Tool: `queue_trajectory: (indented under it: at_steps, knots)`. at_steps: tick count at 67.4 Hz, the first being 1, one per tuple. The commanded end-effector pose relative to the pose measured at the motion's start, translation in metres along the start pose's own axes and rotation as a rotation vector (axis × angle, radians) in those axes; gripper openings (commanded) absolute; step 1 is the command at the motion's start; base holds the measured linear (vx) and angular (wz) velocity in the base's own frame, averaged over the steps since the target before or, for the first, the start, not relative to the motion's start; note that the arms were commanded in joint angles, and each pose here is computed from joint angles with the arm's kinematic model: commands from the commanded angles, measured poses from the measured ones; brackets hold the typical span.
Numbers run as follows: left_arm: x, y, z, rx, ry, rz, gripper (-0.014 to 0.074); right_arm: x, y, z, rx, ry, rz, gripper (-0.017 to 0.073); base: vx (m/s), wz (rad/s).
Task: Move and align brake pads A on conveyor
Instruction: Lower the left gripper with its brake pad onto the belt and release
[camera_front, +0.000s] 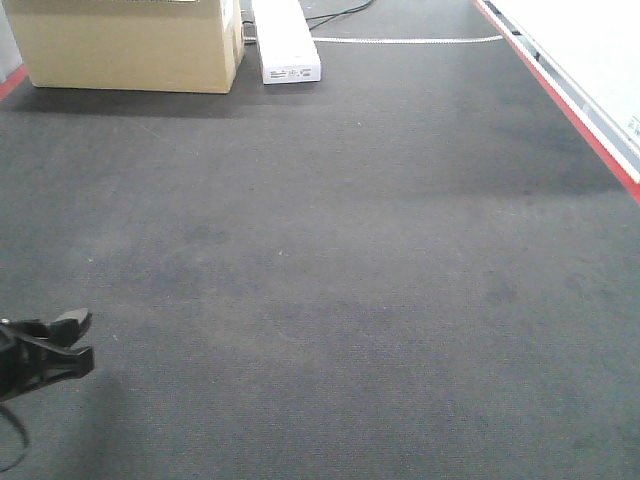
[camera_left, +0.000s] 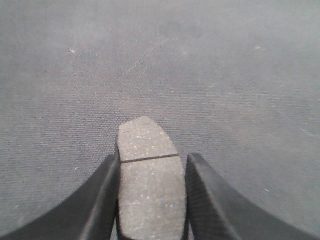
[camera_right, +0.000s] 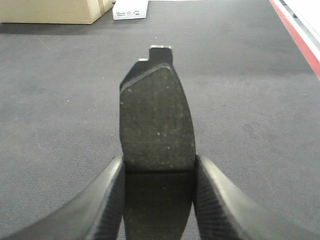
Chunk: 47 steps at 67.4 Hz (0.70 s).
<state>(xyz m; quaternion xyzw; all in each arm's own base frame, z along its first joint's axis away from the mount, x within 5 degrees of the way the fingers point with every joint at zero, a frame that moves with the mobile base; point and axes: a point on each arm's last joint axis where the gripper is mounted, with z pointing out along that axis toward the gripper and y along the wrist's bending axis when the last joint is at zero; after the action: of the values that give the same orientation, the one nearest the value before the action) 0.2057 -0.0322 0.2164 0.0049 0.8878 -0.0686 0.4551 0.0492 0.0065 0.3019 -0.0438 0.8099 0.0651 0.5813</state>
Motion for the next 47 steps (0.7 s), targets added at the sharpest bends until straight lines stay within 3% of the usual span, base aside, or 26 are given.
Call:
queue_trajectory:
  at_steps: [1, 11, 19, 34, 47]
  knots:
    - [-0.020, -0.002, 0.010, 0.008, -0.130, -0.051, 0.0019, -0.017, 0.001, -0.004, -0.006, -0.115, -0.011, -0.0011, 0.00, 0.00]
    - [-0.008, 0.002, 0.036, -0.025, -0.073, -0.142, 0.0026, -0.017, 0.001, -0.004, -0.006, -0.115, -0.011, -0.0011, 0.00, 0.00]
    - [0.001, 0.005, 0.052, -0.051, -0.032, -0.175, 0.0041, -0.017, 0.001, -0.004, -0.006, -0.115, -0.011, -0.0011, 0.00, 0.00]
    - [0.022, 0.008, 0.072, -0.077, 0.085, -0.176, 0.0118, -0.017, 0.001, -0.004, -0.006, -0.115, -0.011, -0.0011, 0.00, 0.00]
    - [0.027, 0.008, 0.076, -0.070, 0.127, -0.130, 0.0282, -0.017, 0.001, -0.004, -0.006, -0.113, -0.011, -0.0011, 0.00, 0.00]
